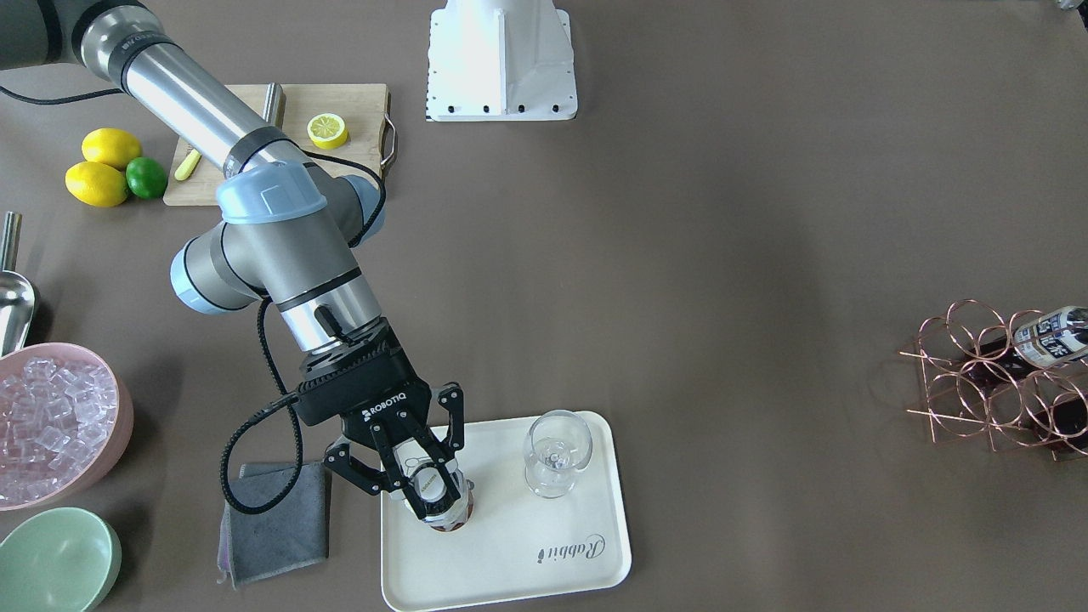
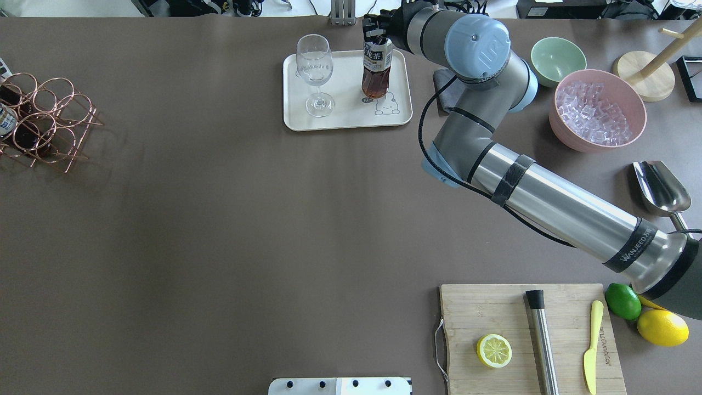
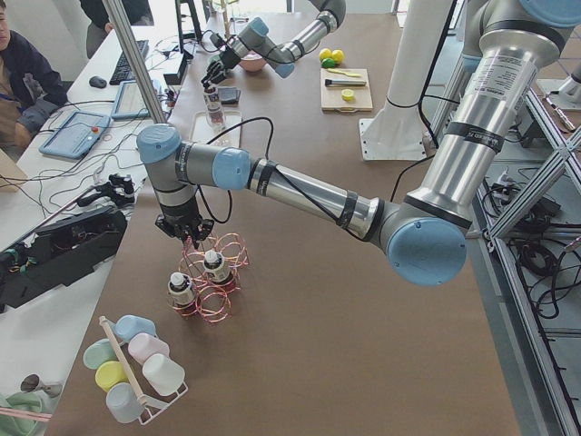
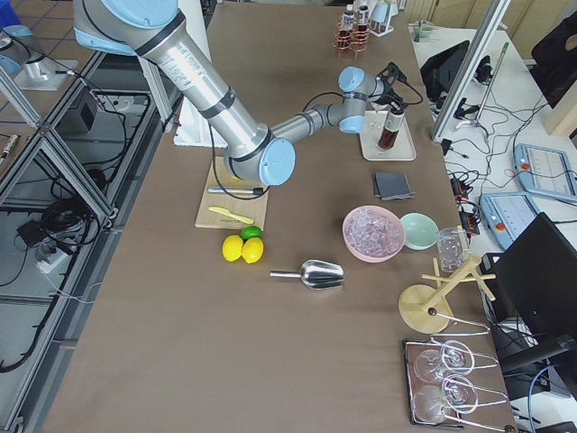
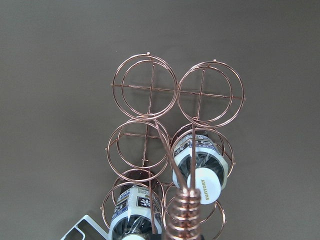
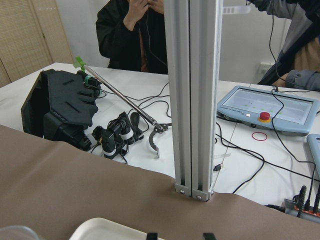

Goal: Take tea from basket to plate

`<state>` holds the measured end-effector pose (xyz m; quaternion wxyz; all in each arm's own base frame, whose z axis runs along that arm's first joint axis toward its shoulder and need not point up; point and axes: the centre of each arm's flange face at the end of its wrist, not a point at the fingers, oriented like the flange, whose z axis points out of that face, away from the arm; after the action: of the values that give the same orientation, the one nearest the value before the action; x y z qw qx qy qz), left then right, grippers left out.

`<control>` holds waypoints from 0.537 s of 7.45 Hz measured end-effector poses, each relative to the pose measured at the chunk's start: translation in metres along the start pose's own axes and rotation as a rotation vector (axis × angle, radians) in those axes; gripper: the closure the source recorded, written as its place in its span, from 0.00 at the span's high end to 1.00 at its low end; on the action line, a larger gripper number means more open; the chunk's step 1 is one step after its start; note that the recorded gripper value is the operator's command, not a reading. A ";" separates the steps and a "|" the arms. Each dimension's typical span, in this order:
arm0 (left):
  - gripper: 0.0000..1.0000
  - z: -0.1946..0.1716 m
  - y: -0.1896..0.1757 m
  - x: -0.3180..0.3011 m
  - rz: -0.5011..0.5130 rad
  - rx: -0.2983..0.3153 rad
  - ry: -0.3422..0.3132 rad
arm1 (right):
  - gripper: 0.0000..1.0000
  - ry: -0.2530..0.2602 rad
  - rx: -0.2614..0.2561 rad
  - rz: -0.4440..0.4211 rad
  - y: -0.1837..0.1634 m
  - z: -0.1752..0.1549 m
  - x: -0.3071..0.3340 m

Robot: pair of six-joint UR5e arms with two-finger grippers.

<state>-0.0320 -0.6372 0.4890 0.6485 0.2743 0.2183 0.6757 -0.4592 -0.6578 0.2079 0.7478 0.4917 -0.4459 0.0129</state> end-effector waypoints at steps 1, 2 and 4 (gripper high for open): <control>0.00 0.001 0.000 0.001 -0.002 -0.001 0.001 | 0.50 0.004 0.005 -0.001 0.004 0.001 -0.004; 0.00 0.000 -0.001 0.001 -0.005 -0.001 0.001 | 0.70 0.005 0.005 -0.002 0.007 0.001 -0.008; 0.00 -0.008 -0.009 0.002 -0.028 0.002 -0.016 | 1.00 0.005 0.007 -0.003 0.010 0.002 -0.012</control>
<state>-0.0306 -0.6340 0.4769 0.6593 0.2774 0.2174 0.6641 -0.4725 -0.6487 0.2070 0.7473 0.4949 -0.4431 0.0147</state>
